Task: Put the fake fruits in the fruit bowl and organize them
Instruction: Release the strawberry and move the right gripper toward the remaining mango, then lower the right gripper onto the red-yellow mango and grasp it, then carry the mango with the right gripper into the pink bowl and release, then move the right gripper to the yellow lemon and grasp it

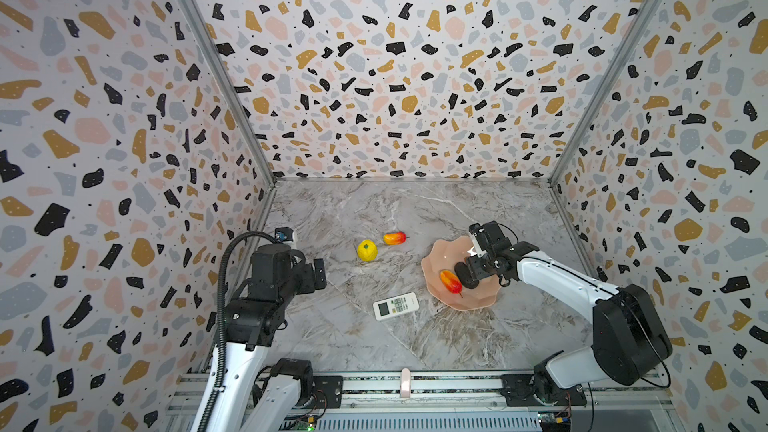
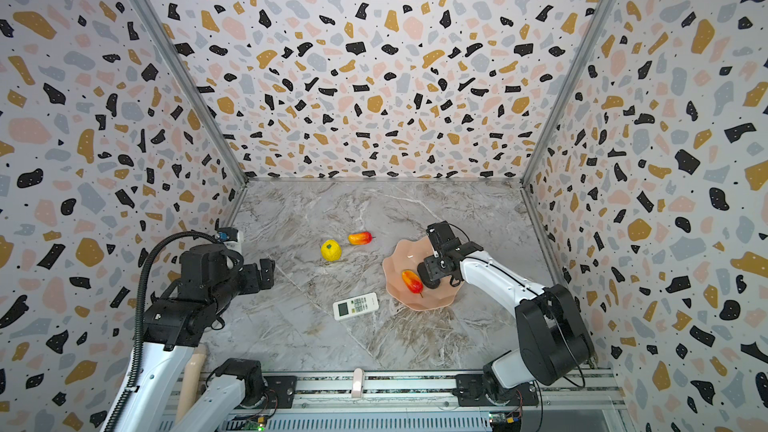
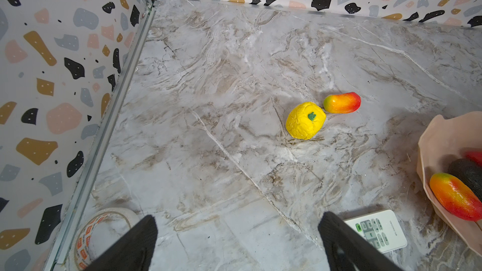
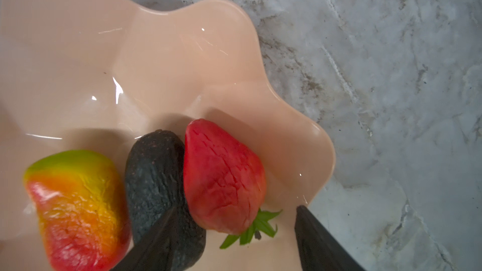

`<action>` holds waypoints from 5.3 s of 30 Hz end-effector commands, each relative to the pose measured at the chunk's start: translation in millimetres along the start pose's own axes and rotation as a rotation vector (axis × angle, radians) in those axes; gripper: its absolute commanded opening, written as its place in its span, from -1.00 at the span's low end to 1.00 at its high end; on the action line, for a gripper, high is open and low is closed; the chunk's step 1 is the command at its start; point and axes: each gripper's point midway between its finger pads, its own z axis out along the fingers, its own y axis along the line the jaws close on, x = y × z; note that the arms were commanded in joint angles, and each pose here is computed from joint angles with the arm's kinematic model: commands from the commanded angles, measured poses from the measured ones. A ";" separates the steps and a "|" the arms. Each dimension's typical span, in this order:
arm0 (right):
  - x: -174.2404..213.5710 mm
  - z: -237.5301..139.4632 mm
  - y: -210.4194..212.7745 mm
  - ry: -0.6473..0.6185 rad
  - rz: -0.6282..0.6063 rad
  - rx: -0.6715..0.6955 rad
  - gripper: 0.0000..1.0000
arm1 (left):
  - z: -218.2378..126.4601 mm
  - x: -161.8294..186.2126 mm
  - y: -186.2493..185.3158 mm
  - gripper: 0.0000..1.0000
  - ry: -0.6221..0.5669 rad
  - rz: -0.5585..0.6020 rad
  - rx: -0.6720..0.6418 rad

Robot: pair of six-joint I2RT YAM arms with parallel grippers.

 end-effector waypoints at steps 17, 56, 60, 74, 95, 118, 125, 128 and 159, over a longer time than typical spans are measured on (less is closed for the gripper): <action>-163.8 -8.9 183.9 -0.360 -0.509 -0.349 0.98 | 0.0 1.7 -2.7 0.99 -0.008 0.013 0.018; -188.2 84.6 223.6 -0.202 -0.601 -0.482 -0.34 | -1.2 2.1 -3.4 0.99 -0.013 0.014 0.023; -198.6 57.5 218.0 -0.239 -0.582 -0.473 -0.50 | -1.6 1.9 -3.2 0.99 -0.015 0.014 0.022; -170.1 -52.5 152.0 -0.306 -0.477 -0.339 -0.58 | -2.4 1.9 -2.5 0.99 -0.017 0.012 0.019; -72.8 -8.9 108.4 -0.256 -0.746 -0.152 -0.57 | -4.4 1.6 -2.4 0.99 -0.026 0.013 0.021; -90.0 7.3 92.8 -0.238 -0.684 -0.120 0.71 | -4.7 1.5 -2.9 0.99 -0.027 0.011 0.024; -118.0 -36.7 112.8 -0.350 -0.706 -0.104 0.90 | -5.1 1.3 -2.5 0.99 -0.029 0.011 0.022; -133.9 -62.3 151.3 -0.441 -0.710 -0.202 0.99 | -4.7 1.4 -2.4 0.99 -0.028 0.011 0.021; -204.0 36.9 333.6 -0.373 -0.205 -0.504 0.79 | -6.2 4.0 -3.2 0.99 -0.043 0.011 0.031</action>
